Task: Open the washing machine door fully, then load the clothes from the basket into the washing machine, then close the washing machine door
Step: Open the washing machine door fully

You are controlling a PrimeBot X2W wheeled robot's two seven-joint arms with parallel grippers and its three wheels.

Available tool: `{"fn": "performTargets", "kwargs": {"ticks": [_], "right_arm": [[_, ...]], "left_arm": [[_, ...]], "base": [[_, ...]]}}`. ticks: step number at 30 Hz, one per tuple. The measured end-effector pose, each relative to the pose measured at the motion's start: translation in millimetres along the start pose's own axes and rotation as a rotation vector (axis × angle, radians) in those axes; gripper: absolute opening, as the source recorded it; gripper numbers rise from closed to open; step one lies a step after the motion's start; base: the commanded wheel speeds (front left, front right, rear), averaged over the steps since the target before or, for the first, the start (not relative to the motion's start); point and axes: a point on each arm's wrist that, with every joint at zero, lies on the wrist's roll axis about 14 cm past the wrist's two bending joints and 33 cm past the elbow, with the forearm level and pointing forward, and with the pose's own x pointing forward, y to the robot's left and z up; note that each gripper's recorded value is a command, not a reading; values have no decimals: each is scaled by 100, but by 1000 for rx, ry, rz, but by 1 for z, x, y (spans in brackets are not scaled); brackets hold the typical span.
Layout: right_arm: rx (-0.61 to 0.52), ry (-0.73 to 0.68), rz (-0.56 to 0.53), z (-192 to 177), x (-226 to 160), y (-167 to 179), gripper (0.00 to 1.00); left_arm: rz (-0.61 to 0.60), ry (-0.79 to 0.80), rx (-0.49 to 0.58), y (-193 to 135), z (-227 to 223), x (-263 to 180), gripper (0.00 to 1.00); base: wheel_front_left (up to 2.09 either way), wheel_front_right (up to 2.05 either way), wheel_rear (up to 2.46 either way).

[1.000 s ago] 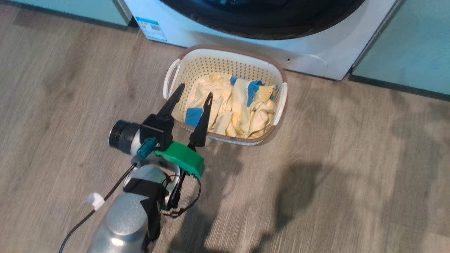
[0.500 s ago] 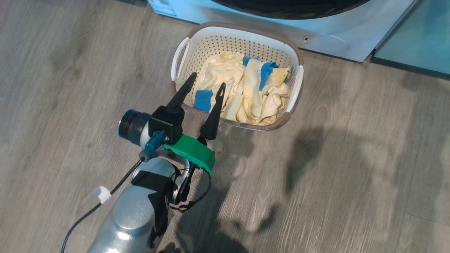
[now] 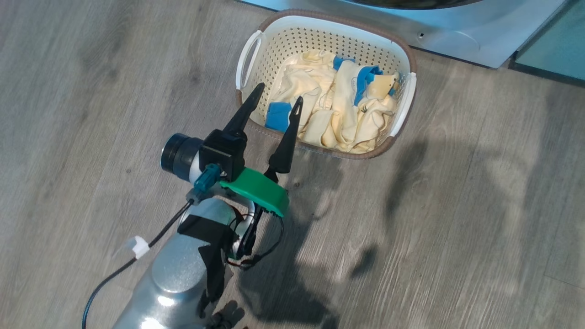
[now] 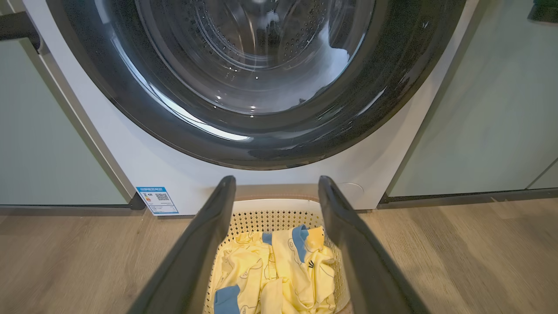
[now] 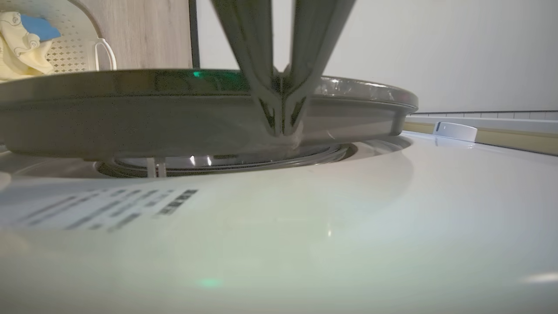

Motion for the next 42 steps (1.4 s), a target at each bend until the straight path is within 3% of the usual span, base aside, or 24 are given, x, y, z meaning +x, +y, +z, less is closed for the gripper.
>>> {"fn": "performTargets", "kwargs": {"ticks": [27,42], "right_arm": [[-47,66,-51,-18,29,-19,0],[-69,135,-55,-29,24,-16,0]], "left_arm": [[0,43,-13,-4,-17,-2,100],[-2,19,-17,-6,-9,4,100]], "base": [[0,0,0],[0,0,0]]}}
